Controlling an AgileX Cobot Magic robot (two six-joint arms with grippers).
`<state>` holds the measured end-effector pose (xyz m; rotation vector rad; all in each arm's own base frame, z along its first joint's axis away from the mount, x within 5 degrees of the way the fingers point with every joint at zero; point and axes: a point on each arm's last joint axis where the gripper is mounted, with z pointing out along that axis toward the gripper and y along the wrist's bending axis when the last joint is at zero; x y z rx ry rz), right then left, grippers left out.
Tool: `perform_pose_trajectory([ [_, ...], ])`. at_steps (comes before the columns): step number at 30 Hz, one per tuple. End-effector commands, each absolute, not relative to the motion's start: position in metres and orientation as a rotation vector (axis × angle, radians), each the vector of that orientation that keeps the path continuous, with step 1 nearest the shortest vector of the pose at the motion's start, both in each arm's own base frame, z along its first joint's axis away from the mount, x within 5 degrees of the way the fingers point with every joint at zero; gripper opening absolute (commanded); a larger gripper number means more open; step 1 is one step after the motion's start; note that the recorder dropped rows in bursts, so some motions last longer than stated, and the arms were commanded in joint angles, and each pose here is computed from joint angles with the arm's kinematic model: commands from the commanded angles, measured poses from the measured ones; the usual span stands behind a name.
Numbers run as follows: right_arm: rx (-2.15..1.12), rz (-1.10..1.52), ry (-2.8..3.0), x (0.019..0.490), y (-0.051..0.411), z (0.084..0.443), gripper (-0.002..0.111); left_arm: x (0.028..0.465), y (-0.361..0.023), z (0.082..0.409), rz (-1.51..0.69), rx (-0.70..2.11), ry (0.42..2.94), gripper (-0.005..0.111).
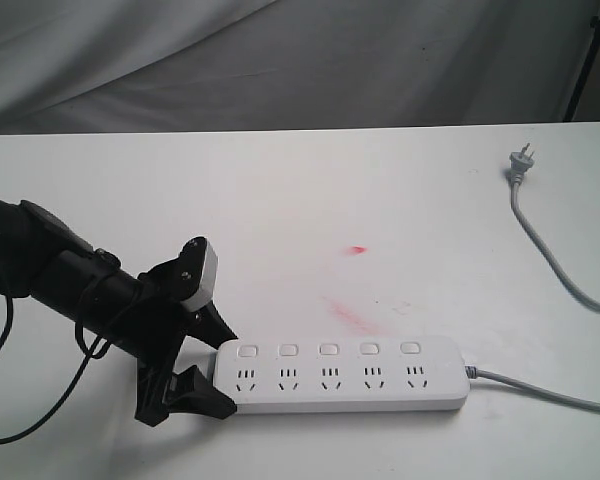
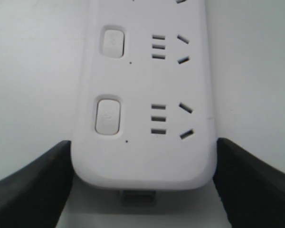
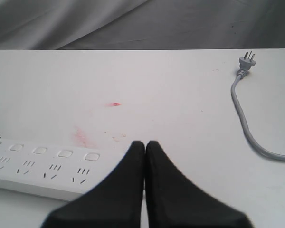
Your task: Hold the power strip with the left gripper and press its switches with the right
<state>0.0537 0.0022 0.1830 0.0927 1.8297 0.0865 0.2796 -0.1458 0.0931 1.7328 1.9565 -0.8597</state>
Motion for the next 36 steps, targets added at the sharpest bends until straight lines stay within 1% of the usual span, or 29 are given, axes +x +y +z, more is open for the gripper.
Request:
perform_pose_trajectory([
  [1,0.083,0.083,1.824,0.054,0.002,0.182,0.0,0.28,-0.147,0.094,-0.859,1.735,1.949,0.078],
  [4,0.083,0.083,1.824,0.054,0.002,0.182,0.0,0.28,-0.147,0.094,-0.859,1.735,1.949,0.09],
  [5,0.083,0.083,1.824,0.054,0.002,0.182,0.0,0.28,-0.147,0.094,-0.861,1.73,1.955,0.092],
  [7,0.083,0.083,1.824,0.054,0.002,0.182,0.0,0.28,-0.147,0.093,-0.868,1.696,2.0,0.092],
  [13,0.083,0.083,1.824,0.054,0.002,0.182,0.0,0.28,-0.147,0.094,-0.862,1.693,2.0,0.092],
  [17,0.083,0.083,1.824,0.054,0.002,0.182,0.0,0.281,-0.147,0.102,-0.847,1.686,1.986,0.092],
  [25,0.083,0.083,1.824,0.054,0.002,0.182,0.0,0.281,-0.147,0.141,-0.76,1.674,1.883,0.092],
  [36,0.083,0.083,1.824,0.054,0.002,0.182,0.0,0.272,-0.145,0.2,-0.696,1.552,1.833,0.092],
])
